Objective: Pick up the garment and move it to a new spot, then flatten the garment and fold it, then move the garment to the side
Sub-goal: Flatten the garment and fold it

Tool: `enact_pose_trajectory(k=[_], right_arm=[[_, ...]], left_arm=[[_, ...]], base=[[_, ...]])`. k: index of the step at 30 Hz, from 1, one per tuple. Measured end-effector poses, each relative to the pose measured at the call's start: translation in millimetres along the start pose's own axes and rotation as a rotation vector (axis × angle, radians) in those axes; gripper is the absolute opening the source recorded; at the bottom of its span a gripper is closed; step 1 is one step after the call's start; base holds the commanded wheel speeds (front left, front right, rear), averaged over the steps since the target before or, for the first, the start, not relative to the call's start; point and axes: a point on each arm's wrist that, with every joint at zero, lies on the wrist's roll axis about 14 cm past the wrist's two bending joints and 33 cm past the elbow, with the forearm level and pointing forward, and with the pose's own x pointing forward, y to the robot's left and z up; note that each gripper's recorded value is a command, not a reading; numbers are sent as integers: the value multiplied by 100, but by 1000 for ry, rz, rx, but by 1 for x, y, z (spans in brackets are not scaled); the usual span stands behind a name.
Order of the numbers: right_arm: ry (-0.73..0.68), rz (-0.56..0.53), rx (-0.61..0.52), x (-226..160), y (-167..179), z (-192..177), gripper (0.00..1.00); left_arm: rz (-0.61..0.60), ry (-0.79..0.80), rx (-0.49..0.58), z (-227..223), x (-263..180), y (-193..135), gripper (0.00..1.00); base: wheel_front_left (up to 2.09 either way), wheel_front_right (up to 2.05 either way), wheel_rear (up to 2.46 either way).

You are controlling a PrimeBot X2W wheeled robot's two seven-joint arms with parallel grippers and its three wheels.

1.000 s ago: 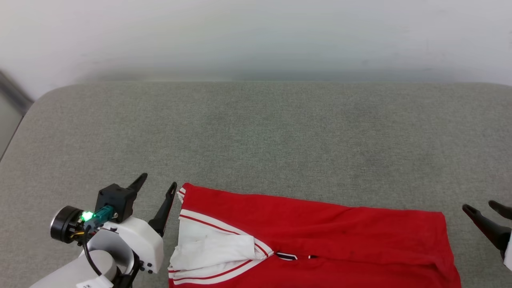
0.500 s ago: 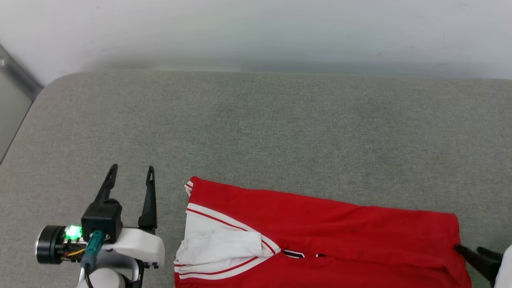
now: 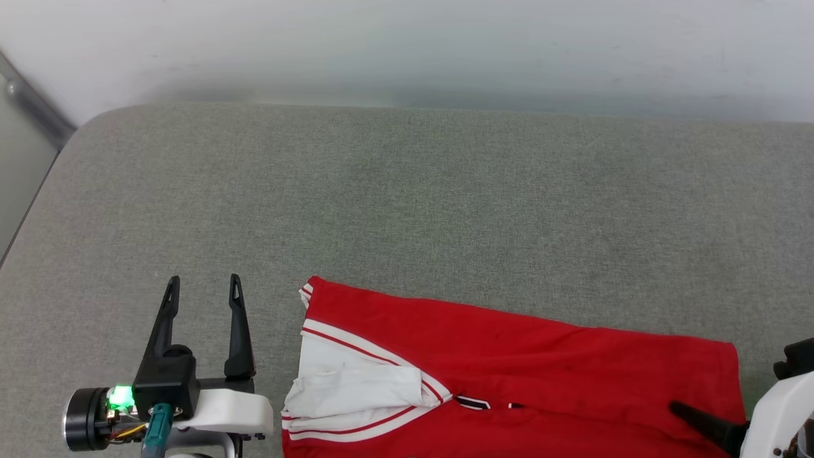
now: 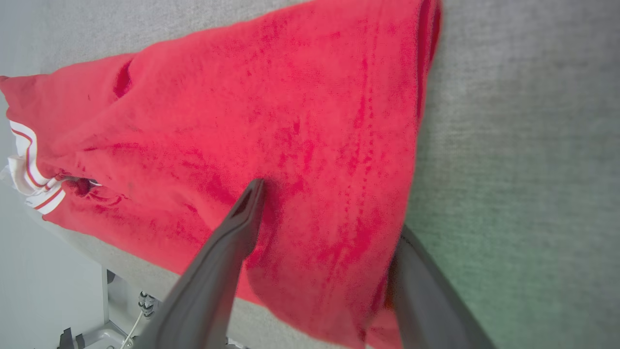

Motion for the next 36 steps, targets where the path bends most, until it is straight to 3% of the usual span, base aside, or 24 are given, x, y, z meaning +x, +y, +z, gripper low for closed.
enact_pose_trajectory(k=[2, 3, 4, 5, 13, 21, 25, 29, 36], right_arm=[[8, 9, 1, 4, 4, -2, 100], [15, 14, -3, 5, 6, -3, 94], [18, 17, -7, 7, 8, -4, 38], [12, 21, -9, 8, 10, -2, 0], [-52, 26, -2, 3, 11, 9, 0], [-166, -99, -12, -37, -36, 39, 0], [-157, -133, -21, -53, -48, 37, 0], [-160, -64, -75, -59, -22, 43, 0], [-142, 171, -228, -54, 69, 43, 0]], left_arm=[[7, -10, -6, 2, 0, -1, 100], [12, -18, -5, 4, 0, 0, 100], [15, -23, -4, 5, 0, -1, 100], [18, -22, -5, 4, -1, 0, 100], [14, -26, 10, 4, -11, -2, 100], [5, -34, 14, 6, -20, -2, 100], [-7, -32, -3, 6, -24, -6, 100], [-18, -34, -6, 7, -26, -7, 100], [-19, -24, -24, 4, -26, -8, 100]], base=[[0, 0, 0], [0, 0, 0], [0, 0, 0], [0, 0, 0], [0, 0, 0], [0, 0, 0], [0, 0, 0], [0, 0, 0], [0, 0, 0]])
